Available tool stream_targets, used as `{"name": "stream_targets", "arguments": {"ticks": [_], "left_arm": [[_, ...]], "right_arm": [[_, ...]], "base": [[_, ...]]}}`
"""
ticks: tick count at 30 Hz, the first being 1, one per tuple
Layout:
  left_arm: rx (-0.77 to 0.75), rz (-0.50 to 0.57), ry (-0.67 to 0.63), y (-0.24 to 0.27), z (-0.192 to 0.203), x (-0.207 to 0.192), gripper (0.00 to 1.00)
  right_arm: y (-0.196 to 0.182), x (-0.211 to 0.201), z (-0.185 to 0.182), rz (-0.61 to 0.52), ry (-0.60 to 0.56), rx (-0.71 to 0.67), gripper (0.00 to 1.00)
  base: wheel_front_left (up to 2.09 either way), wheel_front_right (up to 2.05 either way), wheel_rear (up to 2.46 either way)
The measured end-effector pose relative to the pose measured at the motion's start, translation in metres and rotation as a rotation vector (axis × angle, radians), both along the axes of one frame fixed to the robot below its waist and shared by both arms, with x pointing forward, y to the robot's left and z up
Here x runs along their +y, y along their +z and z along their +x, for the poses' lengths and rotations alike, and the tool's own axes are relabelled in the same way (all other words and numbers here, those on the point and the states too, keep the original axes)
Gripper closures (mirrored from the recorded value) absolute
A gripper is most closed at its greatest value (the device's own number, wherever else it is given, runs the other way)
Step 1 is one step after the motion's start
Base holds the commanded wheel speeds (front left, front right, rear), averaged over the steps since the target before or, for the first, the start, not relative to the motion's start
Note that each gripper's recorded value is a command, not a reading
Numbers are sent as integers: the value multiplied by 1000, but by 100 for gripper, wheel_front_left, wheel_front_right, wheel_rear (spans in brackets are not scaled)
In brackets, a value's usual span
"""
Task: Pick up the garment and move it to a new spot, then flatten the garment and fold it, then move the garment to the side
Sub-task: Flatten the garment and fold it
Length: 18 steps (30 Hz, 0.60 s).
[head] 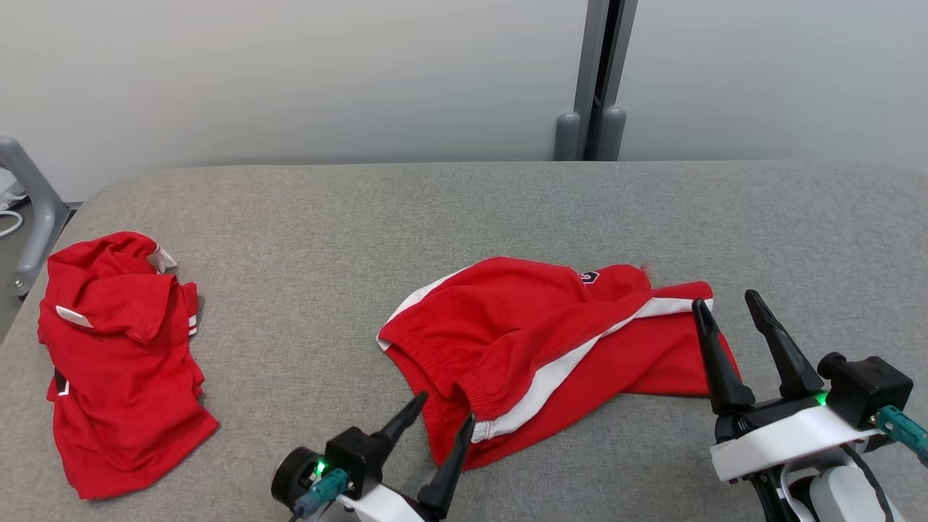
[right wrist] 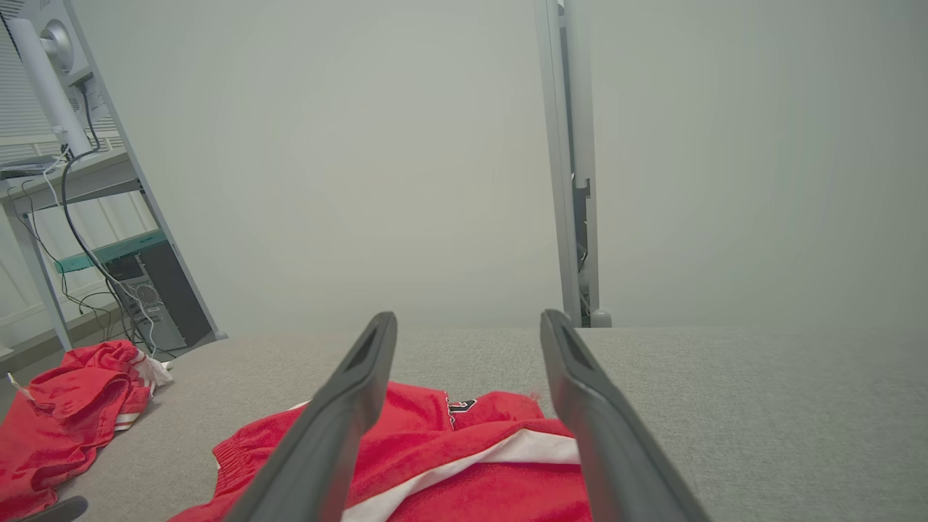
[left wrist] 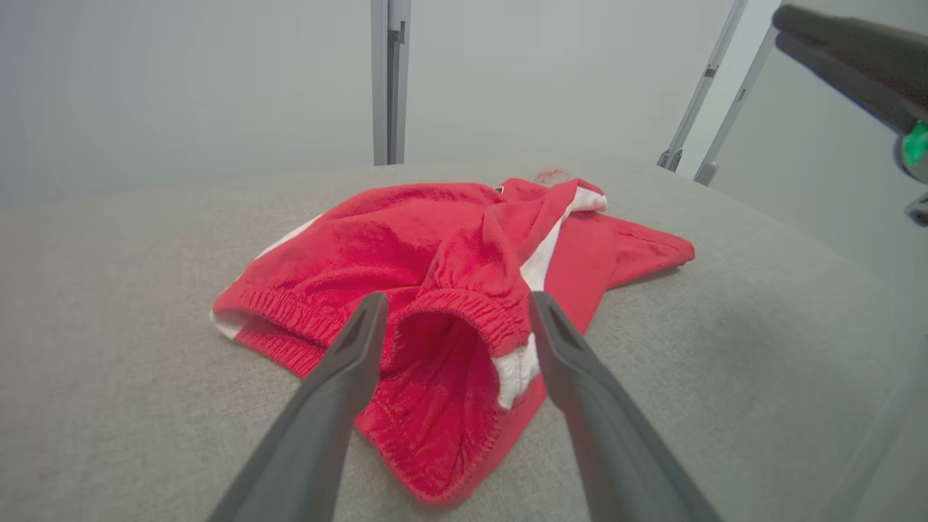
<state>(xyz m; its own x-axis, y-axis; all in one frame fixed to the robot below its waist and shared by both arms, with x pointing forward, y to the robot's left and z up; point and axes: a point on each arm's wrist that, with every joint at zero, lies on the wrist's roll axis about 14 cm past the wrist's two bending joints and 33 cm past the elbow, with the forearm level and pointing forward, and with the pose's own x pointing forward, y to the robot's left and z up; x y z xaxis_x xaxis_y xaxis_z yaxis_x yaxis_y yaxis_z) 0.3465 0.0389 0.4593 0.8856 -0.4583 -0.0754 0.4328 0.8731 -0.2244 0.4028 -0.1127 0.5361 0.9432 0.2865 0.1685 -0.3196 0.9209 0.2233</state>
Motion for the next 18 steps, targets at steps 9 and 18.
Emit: {"name": "stream_targets", "arguments": {"ticks": [9, 18], "left_arm": [[122, 45, -80, -38, -11, -16, 0], [161, 20, -120, -43, -6, -30, 0]], "right_arm": [[-5, -4, -1, -10, -5, 12, 0], [-10, -15, -2, -12, -31, 27, 0]], "base": [[0, 0, 0], [0, 0, 0]]}}
